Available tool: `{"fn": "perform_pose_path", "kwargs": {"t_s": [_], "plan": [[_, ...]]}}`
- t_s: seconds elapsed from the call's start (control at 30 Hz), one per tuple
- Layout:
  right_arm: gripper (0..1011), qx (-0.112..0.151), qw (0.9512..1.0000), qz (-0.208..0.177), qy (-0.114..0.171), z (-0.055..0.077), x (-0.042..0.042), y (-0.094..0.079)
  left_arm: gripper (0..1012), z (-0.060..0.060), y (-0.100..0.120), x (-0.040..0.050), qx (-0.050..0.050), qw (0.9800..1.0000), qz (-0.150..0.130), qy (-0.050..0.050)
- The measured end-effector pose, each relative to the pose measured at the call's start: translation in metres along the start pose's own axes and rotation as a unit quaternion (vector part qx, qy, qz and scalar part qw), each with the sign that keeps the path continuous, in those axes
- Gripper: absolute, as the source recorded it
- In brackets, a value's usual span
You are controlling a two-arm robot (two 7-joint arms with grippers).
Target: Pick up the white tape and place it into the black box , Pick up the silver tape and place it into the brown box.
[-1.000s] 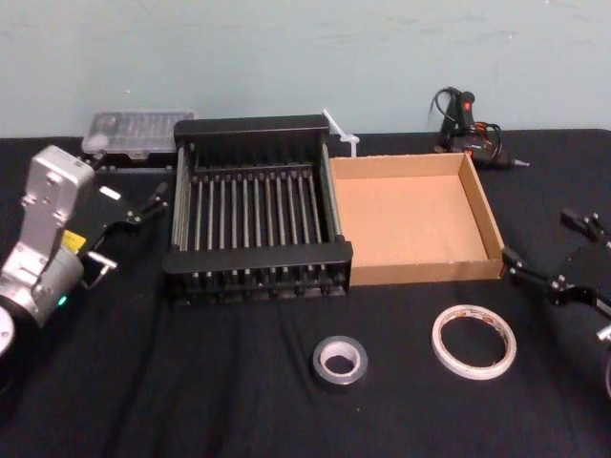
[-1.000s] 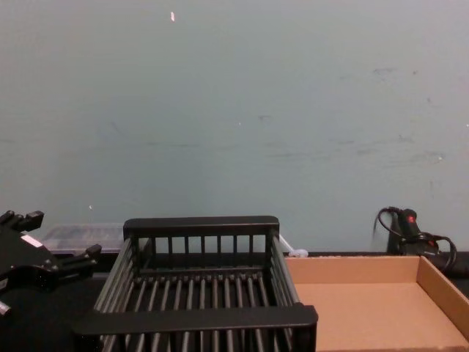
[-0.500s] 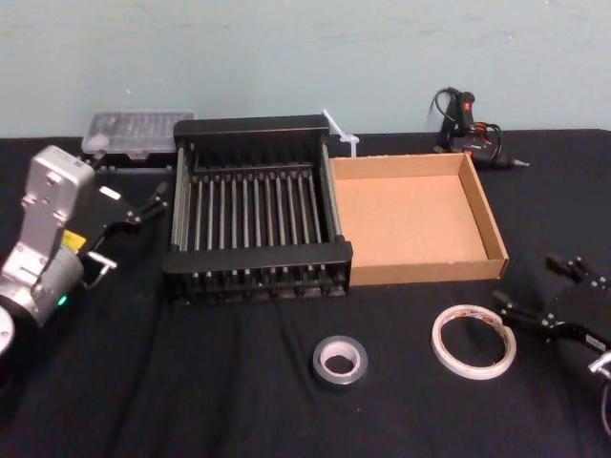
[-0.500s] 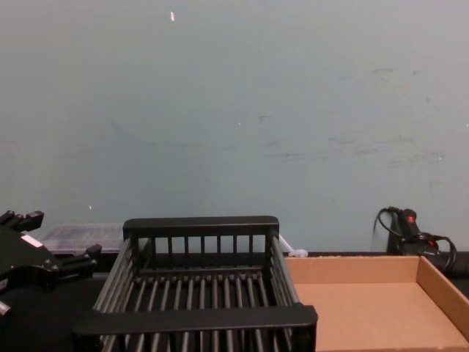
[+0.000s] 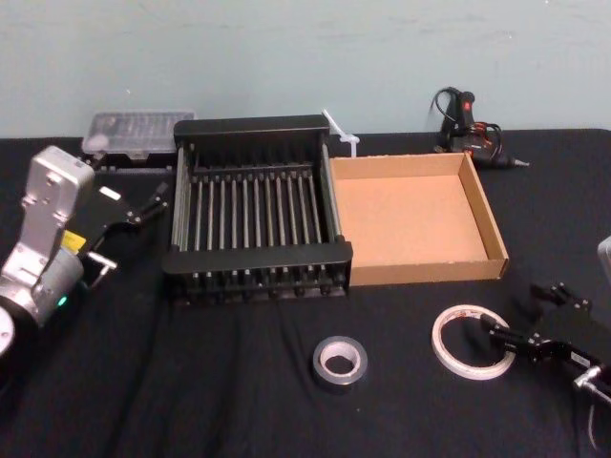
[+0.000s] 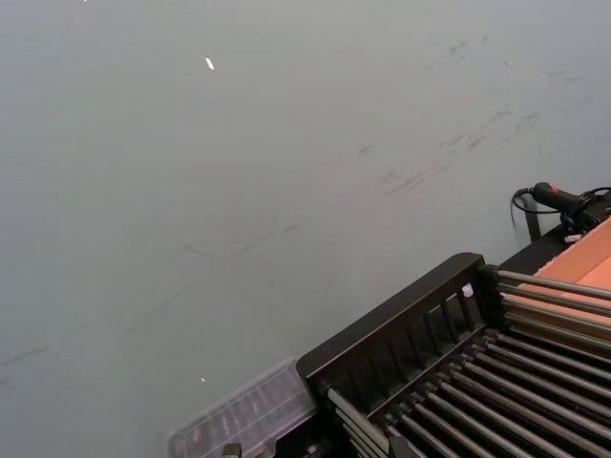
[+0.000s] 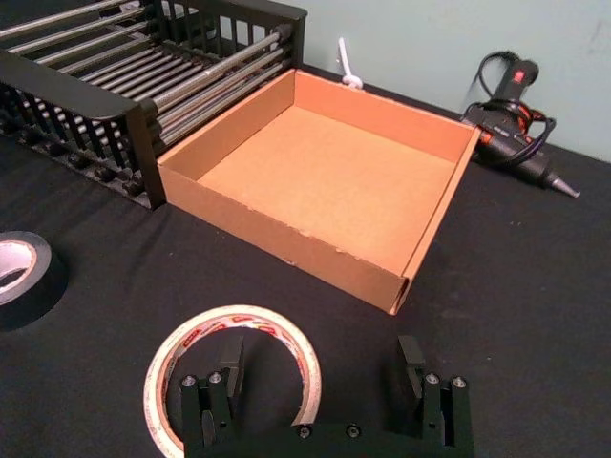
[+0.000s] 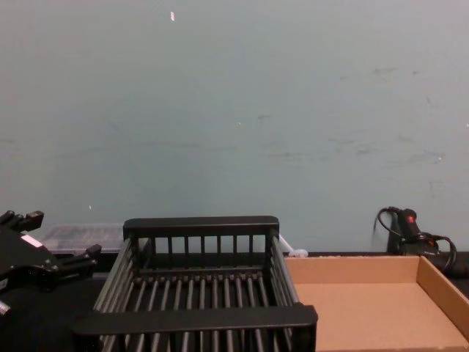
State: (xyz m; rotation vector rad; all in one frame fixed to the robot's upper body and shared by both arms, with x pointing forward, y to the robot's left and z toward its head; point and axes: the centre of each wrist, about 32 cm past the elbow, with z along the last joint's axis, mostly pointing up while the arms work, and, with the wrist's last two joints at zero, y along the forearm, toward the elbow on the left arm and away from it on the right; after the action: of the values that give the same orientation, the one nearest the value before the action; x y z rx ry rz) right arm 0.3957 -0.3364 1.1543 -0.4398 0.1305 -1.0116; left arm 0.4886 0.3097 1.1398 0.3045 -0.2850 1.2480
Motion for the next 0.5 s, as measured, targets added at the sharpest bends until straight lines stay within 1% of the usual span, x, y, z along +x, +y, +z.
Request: {"fn": "perform_pose_path", "kwargs": {"t_s": [0.33, 0.5], "plan": [[1002, -0.010, 0.9995, 0.014, 0.027, -0.0044, 0.0007, 0.0070, 1001, 0.0000, 0.0000, 0.0000, 0.000, 1.0000, 0.000, 0.000], [1002, -0.013, 0.9992, 0.017, 0.034, -0.0053, 0.0012, 0.0097, 1002, 0.0000, 0.0000, 0.0000, 0.000, 1.0000, 0.000, 0.000]]}}
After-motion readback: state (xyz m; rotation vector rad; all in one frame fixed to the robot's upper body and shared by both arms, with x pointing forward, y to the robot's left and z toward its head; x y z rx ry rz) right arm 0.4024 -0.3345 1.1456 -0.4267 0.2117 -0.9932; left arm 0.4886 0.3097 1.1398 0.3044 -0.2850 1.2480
